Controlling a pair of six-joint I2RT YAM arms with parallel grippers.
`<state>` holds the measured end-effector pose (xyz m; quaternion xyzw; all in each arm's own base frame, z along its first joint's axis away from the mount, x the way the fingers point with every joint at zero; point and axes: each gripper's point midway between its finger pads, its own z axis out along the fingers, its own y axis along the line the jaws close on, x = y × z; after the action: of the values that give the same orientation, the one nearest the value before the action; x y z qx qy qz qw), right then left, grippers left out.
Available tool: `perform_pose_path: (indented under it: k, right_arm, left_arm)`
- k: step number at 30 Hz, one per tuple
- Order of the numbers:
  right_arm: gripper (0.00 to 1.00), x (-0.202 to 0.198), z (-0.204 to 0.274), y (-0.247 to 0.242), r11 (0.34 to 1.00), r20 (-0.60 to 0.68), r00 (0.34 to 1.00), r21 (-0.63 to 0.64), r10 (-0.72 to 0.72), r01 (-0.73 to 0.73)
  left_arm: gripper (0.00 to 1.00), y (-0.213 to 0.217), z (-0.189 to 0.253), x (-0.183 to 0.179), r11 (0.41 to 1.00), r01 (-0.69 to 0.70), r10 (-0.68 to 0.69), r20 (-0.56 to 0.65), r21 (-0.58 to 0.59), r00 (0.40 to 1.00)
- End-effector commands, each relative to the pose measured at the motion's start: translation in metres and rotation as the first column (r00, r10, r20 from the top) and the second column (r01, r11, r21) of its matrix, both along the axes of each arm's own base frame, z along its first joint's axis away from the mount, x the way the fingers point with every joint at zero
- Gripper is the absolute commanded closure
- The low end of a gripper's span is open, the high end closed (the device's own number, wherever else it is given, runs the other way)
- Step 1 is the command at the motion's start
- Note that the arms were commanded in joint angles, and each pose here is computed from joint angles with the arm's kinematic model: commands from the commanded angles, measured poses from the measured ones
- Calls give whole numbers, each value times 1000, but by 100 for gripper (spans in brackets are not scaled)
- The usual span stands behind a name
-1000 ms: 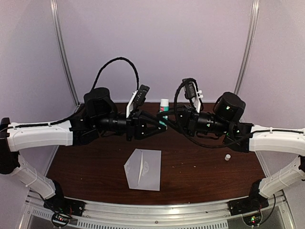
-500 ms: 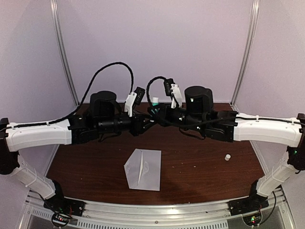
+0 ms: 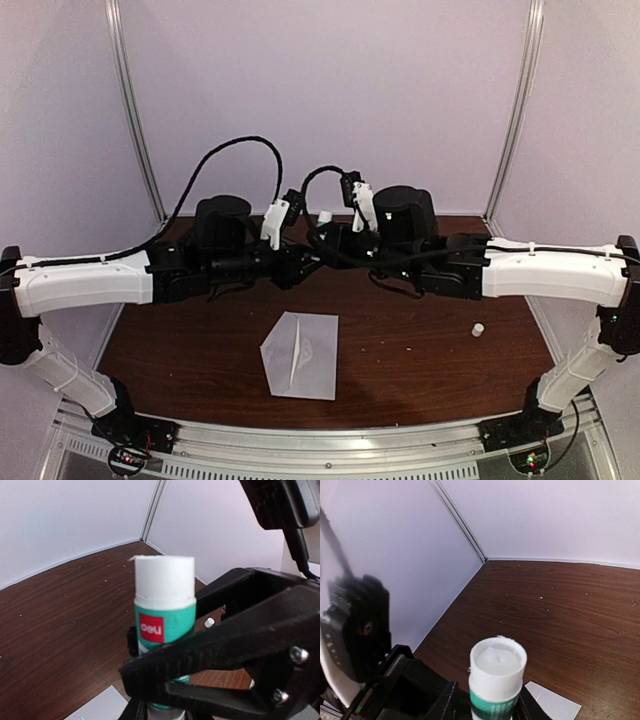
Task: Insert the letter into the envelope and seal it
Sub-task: Unscrew the solid glue.
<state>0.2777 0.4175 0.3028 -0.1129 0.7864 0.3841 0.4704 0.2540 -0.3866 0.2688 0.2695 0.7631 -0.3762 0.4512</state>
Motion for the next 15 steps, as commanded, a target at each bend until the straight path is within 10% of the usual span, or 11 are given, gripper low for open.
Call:
perform_pose_path:
  k: [1, 7, 15]
  right_arm:
    - [55, -38, 36, -4, 992, 109, 988, 53, 107, -114]
    - [24, -55, 52, -32, 981, 182, 973, 109, 141, -162]
    - [14, -67, 62, -57, 939, 246, 941, 194, 234, -285]
  left_arm:
    - [100, -5, 26, 3, 997, -1, 3, 23, -81, 1000]
    - [100, -6, 42, -8, 990, 57, -52, 48, -125, 998]
    - [100, -14, 57, -39, 954, 243, -226, 109, -173, 968]
